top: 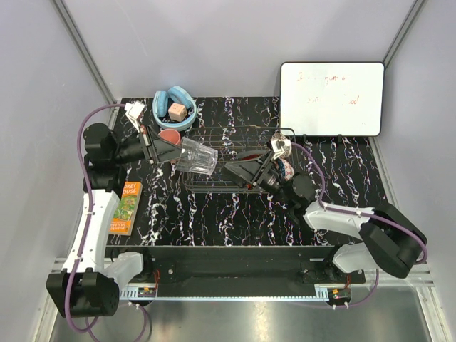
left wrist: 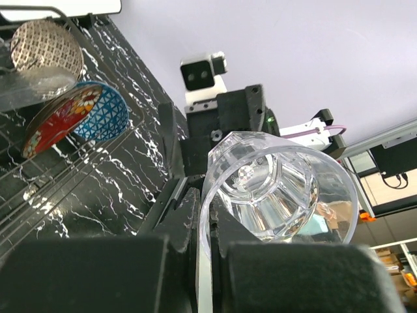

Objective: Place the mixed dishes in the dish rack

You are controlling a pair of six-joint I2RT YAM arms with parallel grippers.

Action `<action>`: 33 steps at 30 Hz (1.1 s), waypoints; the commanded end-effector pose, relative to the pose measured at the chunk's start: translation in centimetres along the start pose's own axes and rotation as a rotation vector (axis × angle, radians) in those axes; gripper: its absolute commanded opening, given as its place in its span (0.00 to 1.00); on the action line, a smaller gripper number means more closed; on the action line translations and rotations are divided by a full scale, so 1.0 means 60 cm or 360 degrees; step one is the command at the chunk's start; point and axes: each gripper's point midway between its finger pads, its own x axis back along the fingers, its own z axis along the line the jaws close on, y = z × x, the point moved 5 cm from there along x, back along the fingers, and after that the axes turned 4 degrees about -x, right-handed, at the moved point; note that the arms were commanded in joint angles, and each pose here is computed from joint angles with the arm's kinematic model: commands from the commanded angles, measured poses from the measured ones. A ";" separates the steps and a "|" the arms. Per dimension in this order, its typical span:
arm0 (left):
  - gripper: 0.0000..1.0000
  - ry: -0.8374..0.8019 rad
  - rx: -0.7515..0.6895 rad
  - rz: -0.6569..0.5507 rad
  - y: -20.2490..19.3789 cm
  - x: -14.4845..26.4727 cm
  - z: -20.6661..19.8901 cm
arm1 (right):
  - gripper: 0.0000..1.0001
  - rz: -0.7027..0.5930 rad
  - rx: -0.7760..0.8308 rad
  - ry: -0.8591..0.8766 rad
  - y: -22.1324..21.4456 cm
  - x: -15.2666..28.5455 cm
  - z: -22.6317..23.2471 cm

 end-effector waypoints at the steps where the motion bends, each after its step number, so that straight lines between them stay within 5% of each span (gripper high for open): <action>1: 0.00 -0.0012 -0.0060 0.0005 -0.006 0.003 0.002 | 1.00 0.0024 0.0045 0.0368 0.010 -0.030 0.077; 19: 0.00 0.0107 -0.0073 0.0053 -0.024 0.004 0.038 | 1.00 0.0150 -0.0076 0.0483 -0.002 -0.099 0.068; 33: 0.00 0.0124 -0.0113 0.0040 -0.009 0.001 0.036 | 1.00 0.0200 -0.0168 0.0382 -0.025 -0.068 0.038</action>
